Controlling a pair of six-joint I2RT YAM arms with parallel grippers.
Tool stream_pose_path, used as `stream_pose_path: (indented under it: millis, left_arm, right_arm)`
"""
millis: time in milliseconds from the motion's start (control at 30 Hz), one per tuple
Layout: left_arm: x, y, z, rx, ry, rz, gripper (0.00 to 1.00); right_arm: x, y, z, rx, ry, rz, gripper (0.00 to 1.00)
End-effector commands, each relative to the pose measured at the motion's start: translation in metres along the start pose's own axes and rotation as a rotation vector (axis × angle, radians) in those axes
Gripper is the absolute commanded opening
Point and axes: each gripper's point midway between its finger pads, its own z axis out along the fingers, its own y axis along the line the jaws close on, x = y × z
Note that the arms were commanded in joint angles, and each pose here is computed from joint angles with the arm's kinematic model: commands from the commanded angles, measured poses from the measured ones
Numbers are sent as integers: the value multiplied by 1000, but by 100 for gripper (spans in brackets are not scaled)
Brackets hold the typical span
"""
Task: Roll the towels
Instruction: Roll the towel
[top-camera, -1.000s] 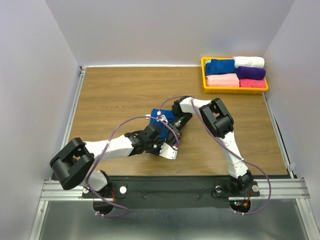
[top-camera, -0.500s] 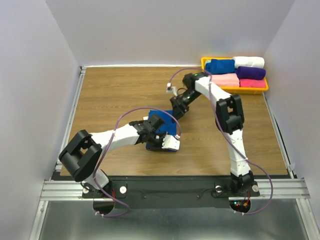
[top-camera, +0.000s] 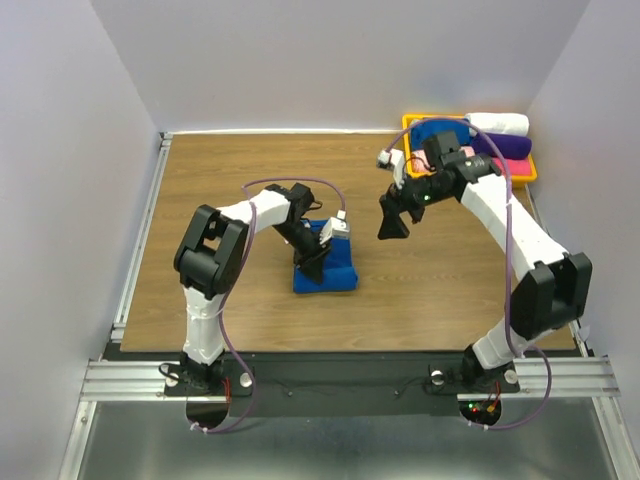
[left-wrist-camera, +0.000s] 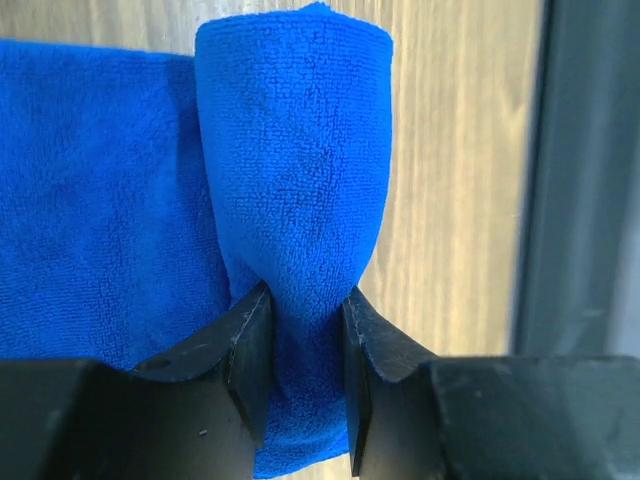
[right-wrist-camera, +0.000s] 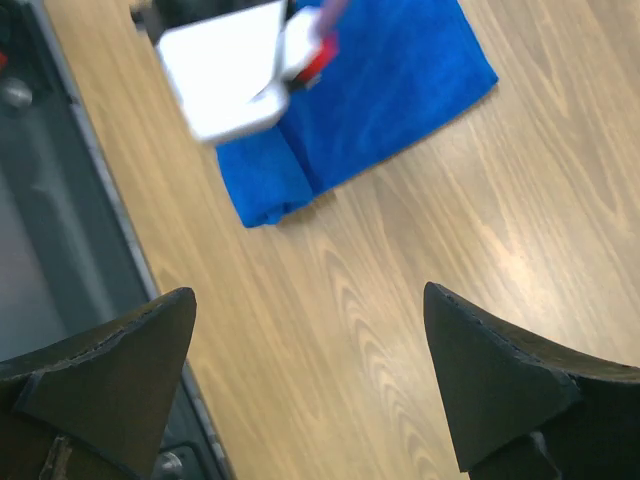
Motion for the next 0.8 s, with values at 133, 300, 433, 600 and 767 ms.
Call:
stream_pose_path:
  millis: [133,300,433,600,767]
  left_arm:
    - [32,7,10,221,34,-281,26]
    - [31,20,9,224,14,-303,26]
    - [35,27,8,219,25,-320,26]
    - [41,30,9,218,32,-330,27]
    - [42,31,9,221,25,-327,29]
  right_arm:
    - [15,4,51,258,108,-288,100]
    - [7,30,101,277,104,-478,99]
    - [22,39,134,310,137,-606,99]
    - [32,54,167,288,141,-766,100]
    - [48,52,186,256,173,-814,100]
